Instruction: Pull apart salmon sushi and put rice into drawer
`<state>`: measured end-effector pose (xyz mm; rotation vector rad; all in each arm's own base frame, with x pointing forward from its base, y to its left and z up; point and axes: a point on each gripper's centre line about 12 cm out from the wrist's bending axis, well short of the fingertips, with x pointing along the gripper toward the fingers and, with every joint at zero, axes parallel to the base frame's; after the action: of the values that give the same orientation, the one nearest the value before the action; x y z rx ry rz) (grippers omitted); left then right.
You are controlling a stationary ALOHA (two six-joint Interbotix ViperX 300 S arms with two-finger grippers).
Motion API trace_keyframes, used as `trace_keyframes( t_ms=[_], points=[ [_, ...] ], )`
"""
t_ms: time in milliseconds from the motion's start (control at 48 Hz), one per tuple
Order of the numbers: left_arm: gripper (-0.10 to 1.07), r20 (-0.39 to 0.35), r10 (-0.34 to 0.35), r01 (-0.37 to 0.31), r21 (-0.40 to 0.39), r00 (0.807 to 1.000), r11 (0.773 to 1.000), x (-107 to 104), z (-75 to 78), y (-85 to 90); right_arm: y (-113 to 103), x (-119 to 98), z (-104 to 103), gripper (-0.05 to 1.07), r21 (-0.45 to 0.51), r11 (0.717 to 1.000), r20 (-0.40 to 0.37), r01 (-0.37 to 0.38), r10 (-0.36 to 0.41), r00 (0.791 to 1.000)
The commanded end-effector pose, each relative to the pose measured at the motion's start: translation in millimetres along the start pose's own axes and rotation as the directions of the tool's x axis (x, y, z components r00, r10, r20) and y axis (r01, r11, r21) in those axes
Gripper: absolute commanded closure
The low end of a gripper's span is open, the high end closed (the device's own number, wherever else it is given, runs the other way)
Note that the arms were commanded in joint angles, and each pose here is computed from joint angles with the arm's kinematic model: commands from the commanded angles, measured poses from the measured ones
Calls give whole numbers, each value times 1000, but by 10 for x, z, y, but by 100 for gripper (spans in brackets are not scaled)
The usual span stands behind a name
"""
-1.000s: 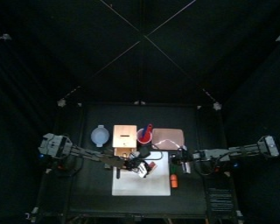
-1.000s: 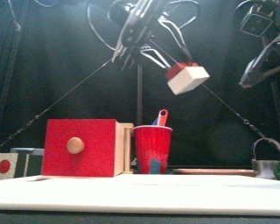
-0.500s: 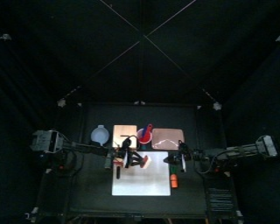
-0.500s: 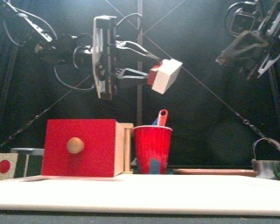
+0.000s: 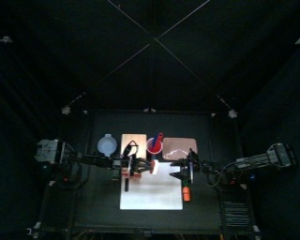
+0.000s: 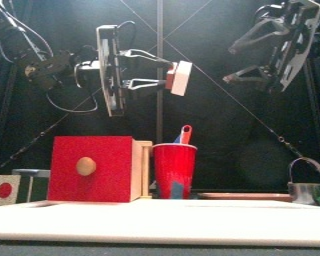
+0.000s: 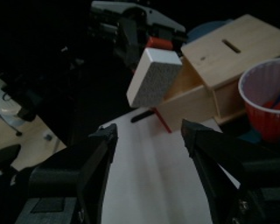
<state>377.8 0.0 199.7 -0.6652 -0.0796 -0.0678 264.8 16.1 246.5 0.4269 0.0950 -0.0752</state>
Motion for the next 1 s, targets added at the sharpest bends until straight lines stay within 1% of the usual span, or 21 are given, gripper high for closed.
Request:
trace_keyframes(
  t_ms=[0,62,146,292,417,521,729,979],
  points=[
    [38,33,-44,43,15,998,999,77,63,-91,64,44,84,6,9,1000,45,-13,13,999],
    [38,30,-63,62,32,998,998,106,30,-100,63,75,51,2,20,1000,46,-6,5,999],
    [38,36,-88,86,53,995,995,151,24,-116,64,115,22,0,30,1000,43,3,-4,999],
    [38,51,-142,138,78,989,987,227,30,-173,64,218,-25,-1,23,1000,30,16,-17,999],
    [38,34,-182,178,99,983,979,275,3,-211,47,313,-49,-1,14,999,31,31,-31,999],
    [38,22,-198,195,110,980,975,292,-14,-227,59,361,-40,-1,2,1000,40,28,-28,999],
    [38,28,-210,206,111,977,972,264,-34,-215,148,364,-31,-1,-29,1000,59,-11,13,998],
    [38,36,-204,199,112,978,974,265,-12,-195,164,344,-33,-1,-30,999,77,-19,21,997]
  ],
)
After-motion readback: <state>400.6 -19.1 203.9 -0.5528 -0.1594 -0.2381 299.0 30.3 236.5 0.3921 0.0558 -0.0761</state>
